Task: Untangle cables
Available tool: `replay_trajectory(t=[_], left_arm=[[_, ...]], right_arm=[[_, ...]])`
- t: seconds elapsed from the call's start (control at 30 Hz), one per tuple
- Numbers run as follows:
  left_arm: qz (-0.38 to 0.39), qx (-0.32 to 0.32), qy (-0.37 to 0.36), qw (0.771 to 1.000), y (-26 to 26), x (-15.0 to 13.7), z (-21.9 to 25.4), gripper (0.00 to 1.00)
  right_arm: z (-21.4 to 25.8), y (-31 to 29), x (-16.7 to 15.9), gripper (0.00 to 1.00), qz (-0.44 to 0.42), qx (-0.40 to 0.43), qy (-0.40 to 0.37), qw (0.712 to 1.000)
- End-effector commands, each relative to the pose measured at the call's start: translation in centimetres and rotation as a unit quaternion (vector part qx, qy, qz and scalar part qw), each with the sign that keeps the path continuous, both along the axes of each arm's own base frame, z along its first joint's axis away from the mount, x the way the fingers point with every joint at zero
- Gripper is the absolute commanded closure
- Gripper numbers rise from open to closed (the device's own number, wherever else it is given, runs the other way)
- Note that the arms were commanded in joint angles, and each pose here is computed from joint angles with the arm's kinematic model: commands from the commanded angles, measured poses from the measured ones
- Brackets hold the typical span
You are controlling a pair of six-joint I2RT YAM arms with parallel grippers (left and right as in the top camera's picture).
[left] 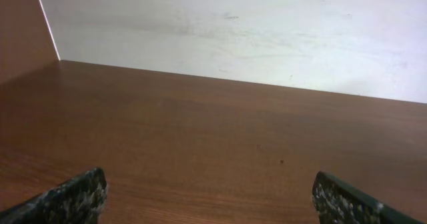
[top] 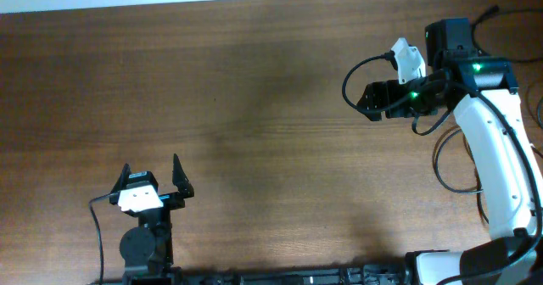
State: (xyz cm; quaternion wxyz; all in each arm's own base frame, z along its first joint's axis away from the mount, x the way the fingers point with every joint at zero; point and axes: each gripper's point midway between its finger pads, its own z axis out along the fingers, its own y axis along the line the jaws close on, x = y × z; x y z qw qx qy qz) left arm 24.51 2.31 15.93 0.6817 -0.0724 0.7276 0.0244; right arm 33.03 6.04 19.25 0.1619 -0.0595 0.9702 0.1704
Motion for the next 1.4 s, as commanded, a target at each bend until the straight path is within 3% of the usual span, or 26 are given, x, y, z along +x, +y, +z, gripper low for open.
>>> replay_trajectory(t=[0.0,0.97,1.13,1.37], left_arm=[[-0.008,-0.002,-0.001,1.000,-0.3,0.0,0.0,0.01],[-0.008,-0.002,-0.001,1.000,-0.3,0.0,0.0,0.01],[-0.008,-0.002,-0.001,1.000,-0.3,0.0,0.0,0.01],[-0.007,-0.002,-0.001,1.000,-0.3,0.0,0.0,0.01]], right_arm=[[0.5,0.1,-0.1,0.08,0.006,-0.002,-0.010,1.000],[0.7,-0.3,-0.1,0.08,0.003,-0.016,-0.019,1.000],[1.5,0.3,2.2,0.08,0.008,-0.007,-0.137,0.990],[-0.4,2.3,1.8,0.08,0.034,0.010,-0.296,0.954]])
